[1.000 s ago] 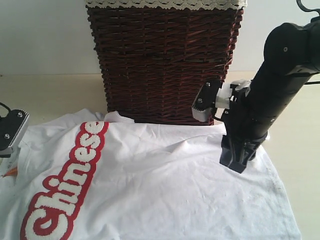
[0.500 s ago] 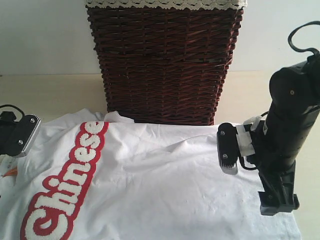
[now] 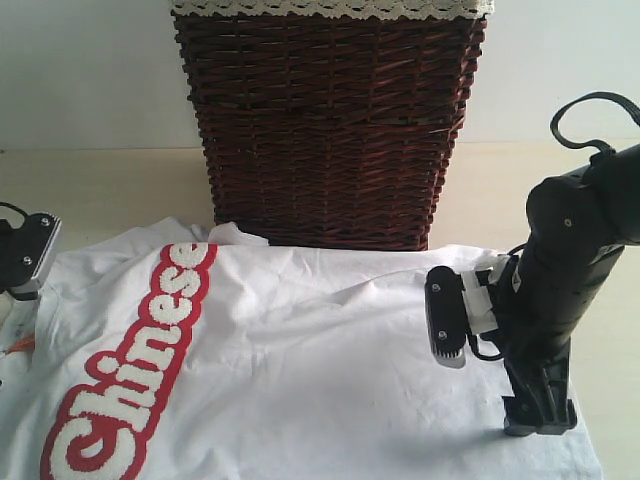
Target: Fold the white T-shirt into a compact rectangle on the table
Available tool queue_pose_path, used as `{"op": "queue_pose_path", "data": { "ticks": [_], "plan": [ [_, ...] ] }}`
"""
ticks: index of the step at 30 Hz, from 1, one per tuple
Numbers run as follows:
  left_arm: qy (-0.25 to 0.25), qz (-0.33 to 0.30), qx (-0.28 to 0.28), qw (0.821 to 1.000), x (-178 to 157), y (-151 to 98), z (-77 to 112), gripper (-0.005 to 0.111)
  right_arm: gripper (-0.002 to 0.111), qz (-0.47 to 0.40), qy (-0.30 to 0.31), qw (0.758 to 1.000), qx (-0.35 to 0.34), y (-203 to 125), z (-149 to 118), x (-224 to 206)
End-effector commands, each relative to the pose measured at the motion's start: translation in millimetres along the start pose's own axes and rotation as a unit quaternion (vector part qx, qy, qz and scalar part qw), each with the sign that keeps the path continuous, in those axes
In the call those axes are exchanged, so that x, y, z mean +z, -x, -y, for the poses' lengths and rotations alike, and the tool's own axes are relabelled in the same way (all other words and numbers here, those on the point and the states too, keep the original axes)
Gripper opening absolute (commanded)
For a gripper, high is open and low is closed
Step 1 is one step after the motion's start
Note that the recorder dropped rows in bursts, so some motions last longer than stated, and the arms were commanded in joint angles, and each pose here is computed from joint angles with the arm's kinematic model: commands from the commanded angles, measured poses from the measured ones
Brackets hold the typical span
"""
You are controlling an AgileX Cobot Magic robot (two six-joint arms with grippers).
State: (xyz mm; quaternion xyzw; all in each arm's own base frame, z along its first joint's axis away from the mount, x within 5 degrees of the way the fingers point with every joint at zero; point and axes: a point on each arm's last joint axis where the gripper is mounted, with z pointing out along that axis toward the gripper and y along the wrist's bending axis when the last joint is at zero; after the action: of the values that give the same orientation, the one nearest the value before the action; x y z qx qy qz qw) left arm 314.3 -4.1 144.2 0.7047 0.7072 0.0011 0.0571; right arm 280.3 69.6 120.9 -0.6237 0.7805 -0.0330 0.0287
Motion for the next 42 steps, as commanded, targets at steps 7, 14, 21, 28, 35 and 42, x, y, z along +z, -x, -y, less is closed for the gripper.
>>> {"op": "queue_pose_path", "data": {
  "ticks": [7, 14, 21, 28, 35, 42],
  "plan": [
    [-0.033, 0.019, 0.000, 0.999, 17.4, 2.0, 0.2, 0.105, 0.102, 0.008, -0.012, 1.000, -0.005, 1.7, 1.9, 3.3],
    [-0.044, 0.016, -0.006, 0.999, 38.2, -0.1, -1.5, 0.105, 0.102, 0.012, -0.017, 1.000, -0.002, 2.4, 2.8, 3.2],
    [-0.054, 0.015, -0.010, 0.998, 50.7, -1.4, -1.4, 0.074, 0.102, 0.014, -0.020, 1.000, 0.000, 2.8, 3.5, 3.2],
    [-0.053, 0.018, -0.015, 0.998, 52.8, -1.0, -1.8, 0.000, 0.101, 0.009, -0.014, 1.000, 0.010, -3.1, 4.8, 3.5],
    [-0.051, 0.020, -0.018, 0.998, 52.9, -0.6, -2.1, 0.000, 0.100, 0.009, 0.005, 0.999, 0.031, -19.9, 9.6, 6.2],
    [-0.051, 0.023, -0.023, 0.998, 52.8, 0.1, -2.2, 0.000, 0.071, 0.018, 0.052, 0.998, 0.031, -16.4, 4.6, 29.4]
  ]
}}
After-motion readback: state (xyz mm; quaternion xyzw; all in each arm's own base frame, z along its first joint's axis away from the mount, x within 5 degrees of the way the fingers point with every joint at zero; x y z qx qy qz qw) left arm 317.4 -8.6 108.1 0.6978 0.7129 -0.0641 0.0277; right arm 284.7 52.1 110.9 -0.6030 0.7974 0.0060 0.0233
